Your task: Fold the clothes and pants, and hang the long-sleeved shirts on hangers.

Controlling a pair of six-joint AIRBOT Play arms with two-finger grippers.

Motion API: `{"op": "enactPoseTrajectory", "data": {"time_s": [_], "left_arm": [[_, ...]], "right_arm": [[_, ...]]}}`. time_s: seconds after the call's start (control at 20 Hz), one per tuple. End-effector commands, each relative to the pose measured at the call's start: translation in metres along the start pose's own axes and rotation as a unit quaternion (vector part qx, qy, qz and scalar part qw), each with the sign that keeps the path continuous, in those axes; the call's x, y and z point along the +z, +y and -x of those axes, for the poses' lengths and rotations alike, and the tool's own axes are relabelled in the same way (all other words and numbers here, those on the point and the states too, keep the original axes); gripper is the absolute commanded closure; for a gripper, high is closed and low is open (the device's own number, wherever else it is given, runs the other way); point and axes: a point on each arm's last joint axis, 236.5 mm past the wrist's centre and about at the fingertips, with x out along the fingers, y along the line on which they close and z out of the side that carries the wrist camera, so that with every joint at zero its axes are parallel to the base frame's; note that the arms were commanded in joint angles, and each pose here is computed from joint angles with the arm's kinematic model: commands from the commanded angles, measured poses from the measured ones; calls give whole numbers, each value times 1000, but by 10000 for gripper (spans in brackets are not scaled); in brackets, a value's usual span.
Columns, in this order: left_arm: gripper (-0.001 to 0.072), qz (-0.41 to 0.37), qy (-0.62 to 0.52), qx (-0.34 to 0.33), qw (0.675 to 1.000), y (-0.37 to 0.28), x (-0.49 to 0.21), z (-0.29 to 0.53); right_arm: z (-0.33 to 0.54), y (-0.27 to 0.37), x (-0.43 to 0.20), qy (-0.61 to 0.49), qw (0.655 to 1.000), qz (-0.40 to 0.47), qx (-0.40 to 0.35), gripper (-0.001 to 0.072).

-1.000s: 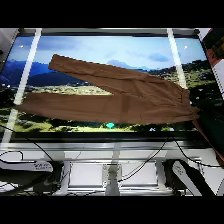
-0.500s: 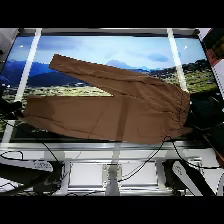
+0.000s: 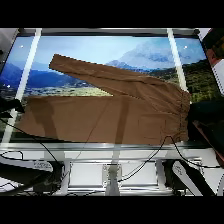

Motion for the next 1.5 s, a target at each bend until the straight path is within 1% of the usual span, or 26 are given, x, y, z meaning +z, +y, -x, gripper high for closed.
{"op": "enactPoseTrajectory", "data": {"time_s": [0.0,0.05,0.1,0.15,0.2,0.3,0.35,0.5,0.55,0.75,0.8,0.85,0.9,1.0,1.2,1.35,1.45], "left_arm": [[16,7,-51,-29,998,-13,24,11],[16,10,-65,-48,997,-22,31,13],[15,13,-74,-67,995,-31,36,14],[16,15,-84,-84,993,-40,41,16],[15,10,-93,-99,991,-51,45,19],[15,0,-111,-123,986,-71,55,23],[15,-4,-120,-132,984,-81,60,26],[15,-18,-145,-155,977,-112,74,32],[15,-24,-152,-161,975,-122,77,35],[15,-57,-160,-161,972,-154,80,37],[15,-64,-160,-162,972,-161,80,37],[15,-69,-163,-161,971,-166,81,37],[15,-73,-167,-161,970,-170,83,38],[15,-73,-181,-160,968,-175,89,40],[15,-80,-197,-158,964,-185,97,41],[15,-87,-210,-157,961,-193,102,44],[15,-92,-220,-156,958,-200,106,46]], "right_arm": [[29,-1,70,-141,990,5,-7,284],[34,-1,91,-177,984,4,-7,347],[32,-1,100,-181,984,3,-5,346],[22,1,106,-161,987,1,0,343],[9,4,111,-134,991,11,7,324],[-15,13,127,-87,995,34,29,309],[-25,17,139,-71,996,38,39,252],[-52,16,168,-21,997,46,59,209],[-59,12,175,-9,997,40,72,209],[-81,1,193,6,984,-6,179,209],[-90,-5,191,14,981,-18,194,180],[-99,-10,190,21,979,-29,202,142],[-108,-14,190,25,977,-38,208,140],[-124,-19,192,22,979,-22,203,140],[-138,-12,192,35,974,-2,226,140],[-141,4,197,38,963,-7,268,142],[-142,13,198,40,957,-7,287,157]]}}
